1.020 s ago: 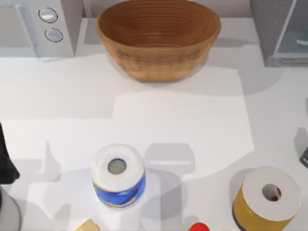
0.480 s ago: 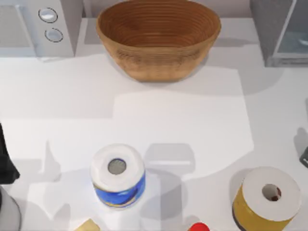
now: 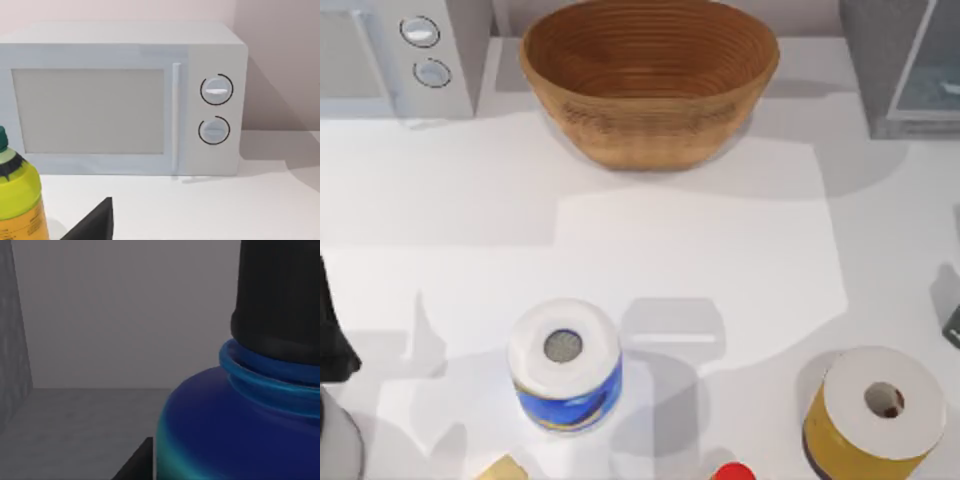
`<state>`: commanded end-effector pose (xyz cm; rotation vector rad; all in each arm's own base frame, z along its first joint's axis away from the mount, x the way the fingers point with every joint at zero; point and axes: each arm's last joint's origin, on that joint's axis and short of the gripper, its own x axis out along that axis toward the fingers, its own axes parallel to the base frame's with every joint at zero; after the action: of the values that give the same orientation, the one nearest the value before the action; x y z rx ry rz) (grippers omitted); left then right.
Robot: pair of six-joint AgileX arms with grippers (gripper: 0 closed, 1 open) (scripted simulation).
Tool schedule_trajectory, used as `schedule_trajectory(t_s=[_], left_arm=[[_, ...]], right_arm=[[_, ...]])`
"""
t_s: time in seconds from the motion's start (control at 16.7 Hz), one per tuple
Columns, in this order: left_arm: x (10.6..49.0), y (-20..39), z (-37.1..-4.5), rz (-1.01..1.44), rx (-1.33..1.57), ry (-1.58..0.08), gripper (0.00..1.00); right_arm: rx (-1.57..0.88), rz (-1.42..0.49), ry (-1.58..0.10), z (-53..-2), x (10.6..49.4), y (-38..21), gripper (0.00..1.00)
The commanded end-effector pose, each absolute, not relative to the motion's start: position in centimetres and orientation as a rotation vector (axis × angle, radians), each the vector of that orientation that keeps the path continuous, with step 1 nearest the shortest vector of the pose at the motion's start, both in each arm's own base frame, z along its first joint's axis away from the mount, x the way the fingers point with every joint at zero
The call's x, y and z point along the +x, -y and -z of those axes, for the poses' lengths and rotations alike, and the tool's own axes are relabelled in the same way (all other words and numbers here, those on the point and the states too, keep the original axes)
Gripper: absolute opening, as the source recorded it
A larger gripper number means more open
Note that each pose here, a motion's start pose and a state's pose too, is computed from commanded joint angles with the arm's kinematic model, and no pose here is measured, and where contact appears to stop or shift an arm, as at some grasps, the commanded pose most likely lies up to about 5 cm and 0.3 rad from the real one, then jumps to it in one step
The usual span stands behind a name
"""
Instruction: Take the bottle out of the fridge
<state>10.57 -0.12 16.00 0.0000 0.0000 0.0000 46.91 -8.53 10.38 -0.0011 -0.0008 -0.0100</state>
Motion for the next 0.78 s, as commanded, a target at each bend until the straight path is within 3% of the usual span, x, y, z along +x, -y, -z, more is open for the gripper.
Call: schedule_trajectory(t_s=[0.78], left_arm=[[10.6,0.1,-16.0,0.0,0.0,0.0,1.0]], right_arm=[[0.0,0.013,0.002,-15.5,46.9,8.7,0.0]])
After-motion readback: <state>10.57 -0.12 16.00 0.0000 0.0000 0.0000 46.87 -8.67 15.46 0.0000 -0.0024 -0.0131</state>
